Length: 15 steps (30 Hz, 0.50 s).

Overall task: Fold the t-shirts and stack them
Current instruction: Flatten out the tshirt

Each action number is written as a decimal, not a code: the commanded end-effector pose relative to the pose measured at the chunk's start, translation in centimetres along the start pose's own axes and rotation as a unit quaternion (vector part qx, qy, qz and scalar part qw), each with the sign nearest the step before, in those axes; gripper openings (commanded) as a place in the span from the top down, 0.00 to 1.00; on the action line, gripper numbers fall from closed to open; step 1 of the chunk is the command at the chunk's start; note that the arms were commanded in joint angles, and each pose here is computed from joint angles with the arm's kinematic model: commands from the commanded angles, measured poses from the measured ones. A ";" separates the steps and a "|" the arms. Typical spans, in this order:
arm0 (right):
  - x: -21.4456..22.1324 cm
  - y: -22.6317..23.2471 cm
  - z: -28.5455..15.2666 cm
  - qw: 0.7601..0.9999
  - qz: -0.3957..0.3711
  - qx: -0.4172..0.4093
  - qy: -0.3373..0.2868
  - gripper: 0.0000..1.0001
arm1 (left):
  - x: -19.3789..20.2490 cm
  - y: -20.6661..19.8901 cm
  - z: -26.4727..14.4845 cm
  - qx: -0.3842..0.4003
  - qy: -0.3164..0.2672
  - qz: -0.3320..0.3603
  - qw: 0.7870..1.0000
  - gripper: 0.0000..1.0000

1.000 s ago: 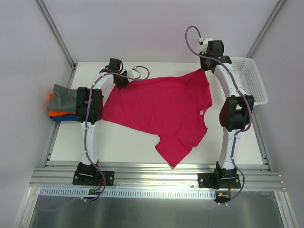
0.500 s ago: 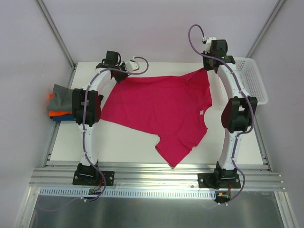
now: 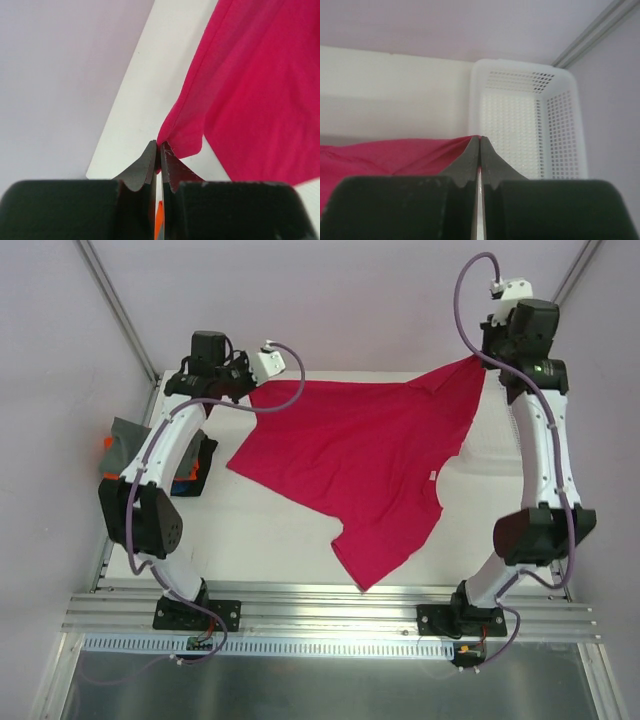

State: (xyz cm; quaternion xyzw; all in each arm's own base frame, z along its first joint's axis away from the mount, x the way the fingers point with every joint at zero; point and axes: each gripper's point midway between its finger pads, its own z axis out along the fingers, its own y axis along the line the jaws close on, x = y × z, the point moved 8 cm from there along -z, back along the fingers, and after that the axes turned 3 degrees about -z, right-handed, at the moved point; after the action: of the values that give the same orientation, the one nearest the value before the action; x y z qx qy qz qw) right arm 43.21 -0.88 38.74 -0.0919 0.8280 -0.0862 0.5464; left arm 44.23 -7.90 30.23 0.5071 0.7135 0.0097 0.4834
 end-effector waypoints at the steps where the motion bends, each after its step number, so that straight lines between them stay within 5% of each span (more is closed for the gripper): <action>1: -3.0 -1.6 -8.3 0.997 0.001 0.028 -0.074 0.99 | -3.2 -2.0 -4.1 -0.004 -0.039 0.035 0.999 1.00; 7: -2.6 -2.5 -19.7 0.987 -0.012 0.065 -0.146 0.99 | -6.2 -5.9 -12.0 -0.034 -0.097 0.108 0.989 1.00; 15: 3.0 -1.9 -31.5 0.985 0.002 0.084 -0.153 0.99 | -7.7 -9.5 -22.9 -0.115 -0.175 0.138 0.968 1.00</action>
State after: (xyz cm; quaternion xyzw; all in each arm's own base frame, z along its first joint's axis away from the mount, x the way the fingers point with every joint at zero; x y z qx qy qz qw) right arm 16.23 -1.77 49.71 -0.0705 0.7097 -0.1307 0.6887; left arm 23.89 -7.84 41.71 0.5439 0.5551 0.0600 0.6265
